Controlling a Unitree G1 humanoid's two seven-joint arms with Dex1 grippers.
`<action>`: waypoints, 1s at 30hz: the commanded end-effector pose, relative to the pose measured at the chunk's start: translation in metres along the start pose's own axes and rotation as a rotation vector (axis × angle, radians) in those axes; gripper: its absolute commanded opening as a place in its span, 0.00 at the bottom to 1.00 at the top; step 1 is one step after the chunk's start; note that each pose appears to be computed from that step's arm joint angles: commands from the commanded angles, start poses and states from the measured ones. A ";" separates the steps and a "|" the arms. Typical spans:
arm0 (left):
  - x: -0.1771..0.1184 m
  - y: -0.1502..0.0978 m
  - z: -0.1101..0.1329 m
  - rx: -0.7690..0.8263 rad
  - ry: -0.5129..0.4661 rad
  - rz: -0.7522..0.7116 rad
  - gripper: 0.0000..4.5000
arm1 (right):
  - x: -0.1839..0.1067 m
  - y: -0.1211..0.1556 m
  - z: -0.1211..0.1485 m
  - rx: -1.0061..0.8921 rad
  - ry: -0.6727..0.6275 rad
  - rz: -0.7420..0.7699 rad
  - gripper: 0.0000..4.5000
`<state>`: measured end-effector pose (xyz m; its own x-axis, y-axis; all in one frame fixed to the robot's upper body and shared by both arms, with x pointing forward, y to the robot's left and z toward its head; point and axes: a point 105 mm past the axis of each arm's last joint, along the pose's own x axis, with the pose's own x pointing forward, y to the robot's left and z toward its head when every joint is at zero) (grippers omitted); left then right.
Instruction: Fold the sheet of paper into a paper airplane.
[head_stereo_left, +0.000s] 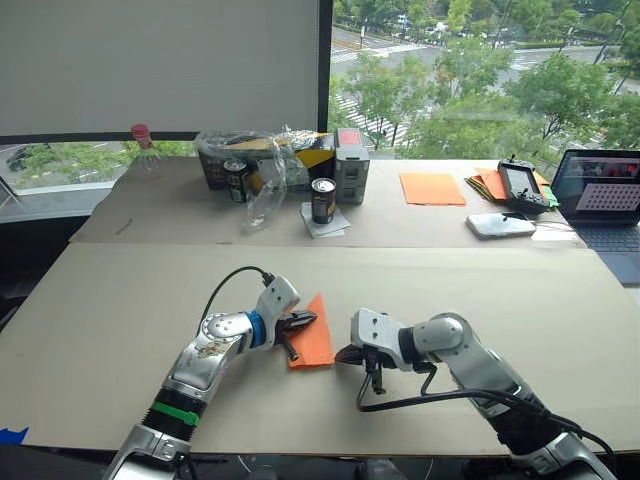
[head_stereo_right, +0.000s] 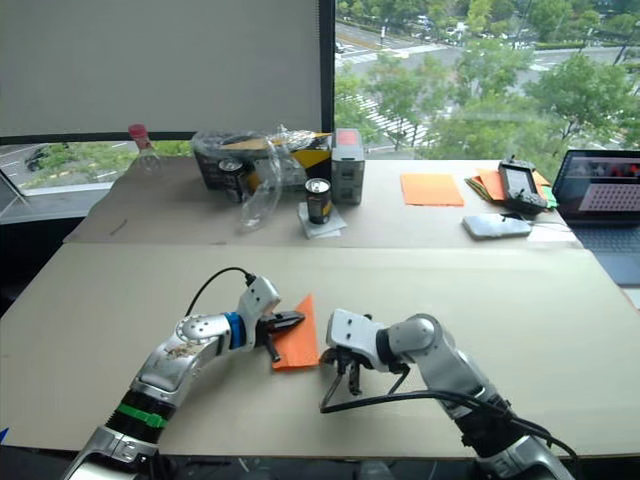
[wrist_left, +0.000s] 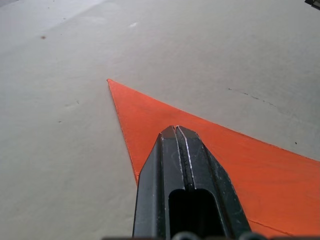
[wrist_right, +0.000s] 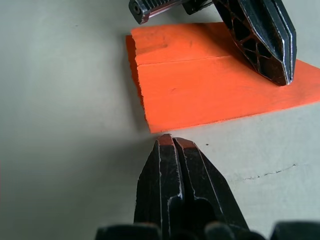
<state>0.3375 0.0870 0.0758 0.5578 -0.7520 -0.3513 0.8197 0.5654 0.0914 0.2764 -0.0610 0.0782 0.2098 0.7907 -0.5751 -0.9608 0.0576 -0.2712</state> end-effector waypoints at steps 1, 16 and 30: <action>0.000 0.000 -0.015 -0.005 0.065 -0.005 0.01 | 0.006 0.017 -0.003 -0.002 0.026 0.064 0.00; 0.001 -0.001 -0.015 -0.035 0.057 0.008 0.01 | -0.011 -0.057 0.030 -0.061 -0.050 -0.105 0.00; 0.004 -0.002 -0.012 -0.035 0.045 0.011 0.01 | 0.017 -0.020 0.010 -0.058 -0.044 0.099 0.00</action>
<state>0.3392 0.0830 0.0764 0.5612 -0.7519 -0.3461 0.8161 0.5724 0.0798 0.3084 -0.0441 0.0861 0.1590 0.8179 -0.5529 -0.9581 -0.0074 -0.2864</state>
